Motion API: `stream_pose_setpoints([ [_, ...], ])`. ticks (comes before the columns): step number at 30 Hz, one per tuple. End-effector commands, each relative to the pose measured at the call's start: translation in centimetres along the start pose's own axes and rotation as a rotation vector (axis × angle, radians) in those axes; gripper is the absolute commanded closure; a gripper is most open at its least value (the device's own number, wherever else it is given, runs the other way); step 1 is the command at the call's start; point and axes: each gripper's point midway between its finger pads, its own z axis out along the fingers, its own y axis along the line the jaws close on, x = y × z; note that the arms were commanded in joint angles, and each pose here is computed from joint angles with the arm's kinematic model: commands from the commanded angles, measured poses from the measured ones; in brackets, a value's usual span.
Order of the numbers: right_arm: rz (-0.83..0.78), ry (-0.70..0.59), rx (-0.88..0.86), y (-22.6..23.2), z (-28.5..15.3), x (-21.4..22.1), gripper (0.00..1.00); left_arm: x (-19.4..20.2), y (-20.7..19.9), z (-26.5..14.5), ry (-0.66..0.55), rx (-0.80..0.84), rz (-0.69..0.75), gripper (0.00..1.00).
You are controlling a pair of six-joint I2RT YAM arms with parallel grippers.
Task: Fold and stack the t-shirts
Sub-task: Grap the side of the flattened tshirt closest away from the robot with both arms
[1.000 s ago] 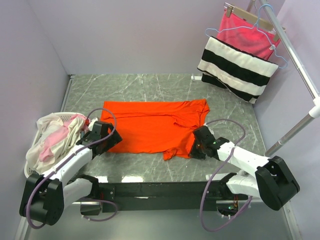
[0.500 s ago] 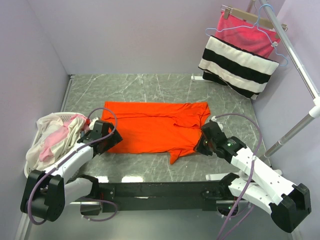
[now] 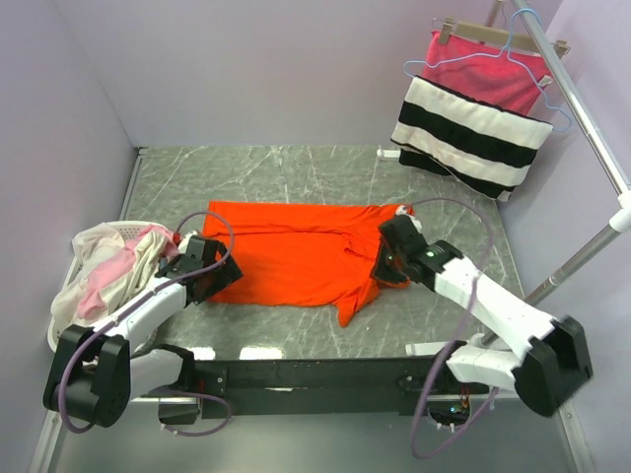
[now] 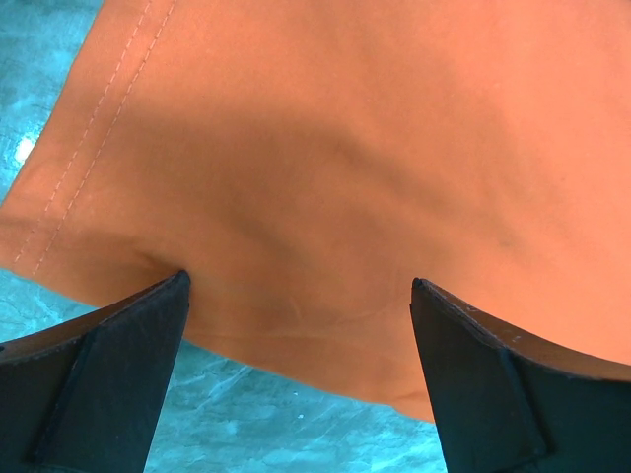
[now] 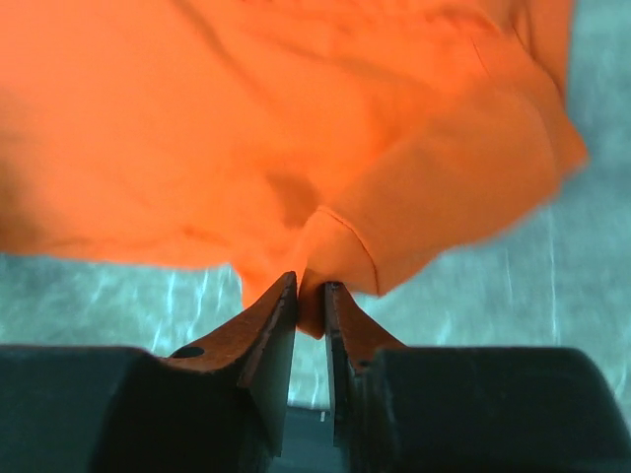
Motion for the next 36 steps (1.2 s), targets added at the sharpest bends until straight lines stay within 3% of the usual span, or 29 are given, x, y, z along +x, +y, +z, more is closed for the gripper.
stream_pose_setpoints([
  [1,-0.103,-0.041,-0.023,2.8,3.4,-3.2,0.75,-1.3,-1.6,-0.2,-0.026,0.039,0.014,0.01],
  [4,-0.162,-0.028,0.041,2.7,5.5,-4.0,0.73,-1.6,-1.7,-0.1,-0.032,0.040,0.015,0.01],
  [6,-0.188,-0.045,0.062,2.1,6.2,-4.2,0.63,-1.6,-1.7,0.0,-0.032,0.035,0.015,0.01],
  [7,-0.200,-0.064,0.058,2.1,6.2,-4.4,0.52,-1.5,-1.6,0.1,-0.033,0.036,0.014,0.01],
  [10,-0.201,-0.130,0.064,1.8,5.0,-5.9,0.37,-1.4,-1.9,0.3,-0.022,0.044,0.016,0.00],
  [13,-0.193,-0.179,0.104,0.5,2.4,-6.5,0.29,-1.6,-1.9,0.4,-0.022,0.031,0.022,0.00],
  [20,-0.103,-0.149,-0.020,-1.4,-1.6,-1.9,0.29,-1.9,-2.2,0.8,-0.020,0.029,0.038,0.01],
  [27,-0.048,-0.020,-0.058,-3.9,0.0,4.1,0.43,-1.8,-2.2,1.0,-0.015,0.025,0.049,0.01],
  [36,-0.022,0.033,-0.003,-4.4,2.4,5.2,0.56,-1.7,-1.9,1.0,-0.016,0.018,0.049,0.01],
])
